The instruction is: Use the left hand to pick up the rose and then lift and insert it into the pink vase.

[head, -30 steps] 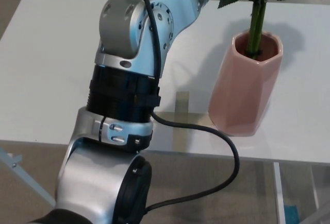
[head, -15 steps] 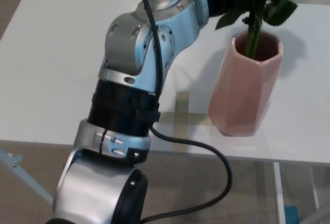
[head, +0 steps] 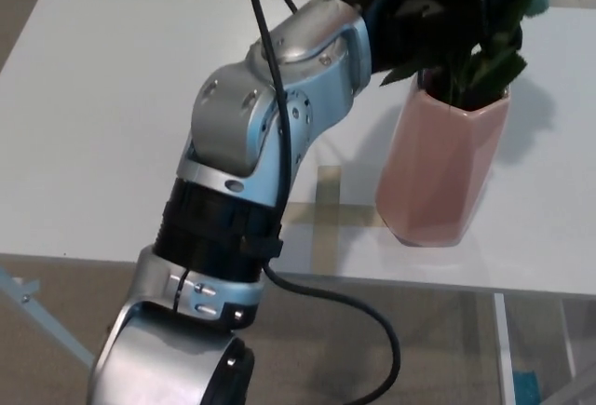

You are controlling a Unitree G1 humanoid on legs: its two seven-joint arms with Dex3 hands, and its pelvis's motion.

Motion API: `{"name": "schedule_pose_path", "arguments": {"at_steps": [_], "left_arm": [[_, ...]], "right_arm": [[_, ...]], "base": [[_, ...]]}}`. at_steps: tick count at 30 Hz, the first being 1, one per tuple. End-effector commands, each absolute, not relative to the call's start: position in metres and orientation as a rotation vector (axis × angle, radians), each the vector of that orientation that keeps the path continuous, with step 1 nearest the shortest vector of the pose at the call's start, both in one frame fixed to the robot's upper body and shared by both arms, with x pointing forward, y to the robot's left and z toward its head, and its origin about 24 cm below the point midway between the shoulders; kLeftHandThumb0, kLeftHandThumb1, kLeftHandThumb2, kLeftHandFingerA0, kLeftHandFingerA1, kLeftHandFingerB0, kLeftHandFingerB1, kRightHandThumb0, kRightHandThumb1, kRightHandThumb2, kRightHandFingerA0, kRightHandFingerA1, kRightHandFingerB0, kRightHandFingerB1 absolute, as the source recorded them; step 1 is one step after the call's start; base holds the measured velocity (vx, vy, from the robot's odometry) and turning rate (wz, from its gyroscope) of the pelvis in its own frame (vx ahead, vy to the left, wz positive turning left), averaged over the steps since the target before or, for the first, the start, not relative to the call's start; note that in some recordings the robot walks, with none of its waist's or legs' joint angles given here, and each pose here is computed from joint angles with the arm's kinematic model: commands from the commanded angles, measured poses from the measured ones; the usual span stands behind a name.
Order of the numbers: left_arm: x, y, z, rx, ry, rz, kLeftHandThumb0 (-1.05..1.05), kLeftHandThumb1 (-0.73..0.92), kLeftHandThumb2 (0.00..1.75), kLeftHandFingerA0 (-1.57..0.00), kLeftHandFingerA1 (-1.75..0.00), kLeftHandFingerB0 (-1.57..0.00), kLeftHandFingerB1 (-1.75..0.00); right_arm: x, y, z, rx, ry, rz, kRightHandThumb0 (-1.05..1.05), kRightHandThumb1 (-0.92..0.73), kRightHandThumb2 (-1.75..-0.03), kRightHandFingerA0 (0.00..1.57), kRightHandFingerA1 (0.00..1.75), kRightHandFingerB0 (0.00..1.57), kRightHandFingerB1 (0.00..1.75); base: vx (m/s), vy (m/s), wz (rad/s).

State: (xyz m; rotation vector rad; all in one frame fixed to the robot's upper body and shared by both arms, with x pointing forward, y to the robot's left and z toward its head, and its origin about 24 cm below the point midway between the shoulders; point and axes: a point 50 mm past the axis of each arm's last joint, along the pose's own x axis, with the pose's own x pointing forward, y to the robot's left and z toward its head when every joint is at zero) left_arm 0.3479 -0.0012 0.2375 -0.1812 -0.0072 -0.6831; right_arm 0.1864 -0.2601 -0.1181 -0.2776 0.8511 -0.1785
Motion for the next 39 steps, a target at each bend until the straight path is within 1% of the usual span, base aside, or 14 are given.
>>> {"name": "schedule_pose_path", "arguments": {"at_steps": [1, 2, 3, 4, 5, 7, 8, 9, 10, 12, 15, 24, 25, 39], "left_arm": [[0.345, 0.001, 0.231, -0.143, 0.012, -0.718, -0.21, 0.81, 0.63, -0.84, -1.44, -0.82, -0.75], [0.345, 0.004, 0.231, -0.133, 0.014, -0.724, -0.21, 0.78, 0.65, -0.89, -1.36, -0.85, -0.60], [0.346, 0.007, 0.231, -0.101, 0.014, -0.734, -0.23, 0.77, 0.63, -0.98, -1.09, -0.78, -0.50], [0.347, 0.011, 0.232, -0.060, 0.016, -0.749, -0.26, 0.71, 0.62, -0.98, -0.63, -0.64, -0.43], [0.348, 0.012, 0.233, -0.046, 0.017, -0.755, -0.26, 0.71, 0.62, -0.98, -0.63, -0.64, -0.43], [0.348, 0.015, 0.235, 0.037, 0.027, -0.807, -0.42, 0.62, 0.59, -0.45, -0.39, -0.34, -0.31], [0.349, 0.018, 0.237, 0.106, 0.033, -0.850, -0.67, 0.43, 0.79, -0.02, -0.21, -0.08, -0.24], [0.349, 0.022, 0.238, 0.172, 0.040, -0.889, -0.67, 0.43, 0.79, -0.02, -0.21, -0.08, -0.24], [0.350, 0.025, 0.240, 0.243, 0.043, -0.922, -0.79, 0.48, 0.81, 0.00, 0.00, -0.03, -0.07], [0.350, 0.029, 0.244, 0.305, 0.046, -0.941, -0.81, 0.46, 0.85, 0.00, 0.00, 0.00, -0.05], [0.352, 0.039, 0.247, 0.341, 0.058, -0.951, -0.97, 0.48, 0.66, 0.00, 0.00, 0.00, -0.08], [0.363, 0.068, 0.250, 0.394, 0.073, -0.940, -0.89, 0.50, 0.61, 0.00, 0.00, 0.00, -0.07], [0.364, 0.073, 0.253, 0.389, 0.086, -0.922, -0.79, 0.43, 0.85, 0.00, 0.00, 0.00, -0.03], [0.369, 0.090, 0.265, 0.655, 0.107, -0.934, -0.76, 0.42, 0.83, 0.00, 0.00, 0.00, -0.04]], "right_arm": [[0.184, -0.259, -0.120, -0.263, 0.873, -0.160, -0.36, -0.63, -0.59, 0.73, 0.51, 0.61, 0.45], [0.184, -0.259, -0.120, -0.267, 0.872, -0.156, -0.36, -0.63, -0.59, 0.73, 0.51, 0.61, 0.45], [0.185, -0.259, -0.120, -0.272, 0.872, -0.151, -0.36, -0.63, -0.59, 0.73, 0.51, 0.61, 0.45], [0.185, -0.259, -0.120, -0.271, 0.871, -0.149, -0.36, -0.63, -0.59, 0.73, 0.51, 0.61, 0.45], [0.186, -0.258, -0.119, -0.270, 0.871, -0.149, -0.36, -0.63, -0.59, 0.73, 0.51, 0.61, 0.45], [0.186, -0.259, -0.119, -0.274, 0.868, -0.148, -0.36, -0.63, -0.59, 0.74, 0.51, 0.62, 0.45], [0.185, -0.259, -0.119, -0.276, 0.869, -0.146, -0.34, -0.63, -0.58, 0.74, 0.51, 0.63, 0.45], [0.185, -0.259, -0.119, -0.278, 0.871, -0.146, -0.34, -0.63, -0.58, 0.74, 0.51, 0.63, 0.45], [0.185, -0.259, -0.120, -0.279, 0.871, -0.145, -0.34, -0.63, -0.58, 0.74, 0.51, 0.63, 0.46], [0.185, -0.259, -0.120, -0.278, 0.871, -0.144, -0.34, -0.63, -0.58, 0.74, 0.51, 0.63, 0.46], [0.185, -0.259, -0.120, -0.277, 0.873, -0.140, -0.34, -0.63, -0.58, 0.74, 0.51, 0.63, 0.46], [0.186, -0.259, -0.120, -0.279, 0.880, -0.134, -0.34, -0.63, -0.58, 0.74, 0.51, 0.62, 0.45], [0.188, -0.258, -0.119, -0.276, 0.876, -0.133, -0.34, -0.63, -0.58, 0.74, 0.51, 0.62, 0.45], [0.193, -0.257, -0.116, -0.269, 0.864, -0.131, -0.34, -0.62, -0.58, 0.74, 0.51, 0.64, 0.46]], "base": [[0.00, 0.000, 0.00], [0.00, 0.000, 0.00], [0.00, 0.000, 0.00], [0.00, 0.000, 0.00], [0.00, 0.000, 0.00], [0.00, 0.000, 0.00], [0.00, 0.000, 0.00], [0.00, 0.000, 0.00], [0.00, 0.000, 0.00], [0.00, 0.000, 0.00], [0.00, 0.000, 0.00], [0.00, 0.000, 0.00], [0.00, 0.000, 0.00], [0.00, 0.000, 0.00]]}}
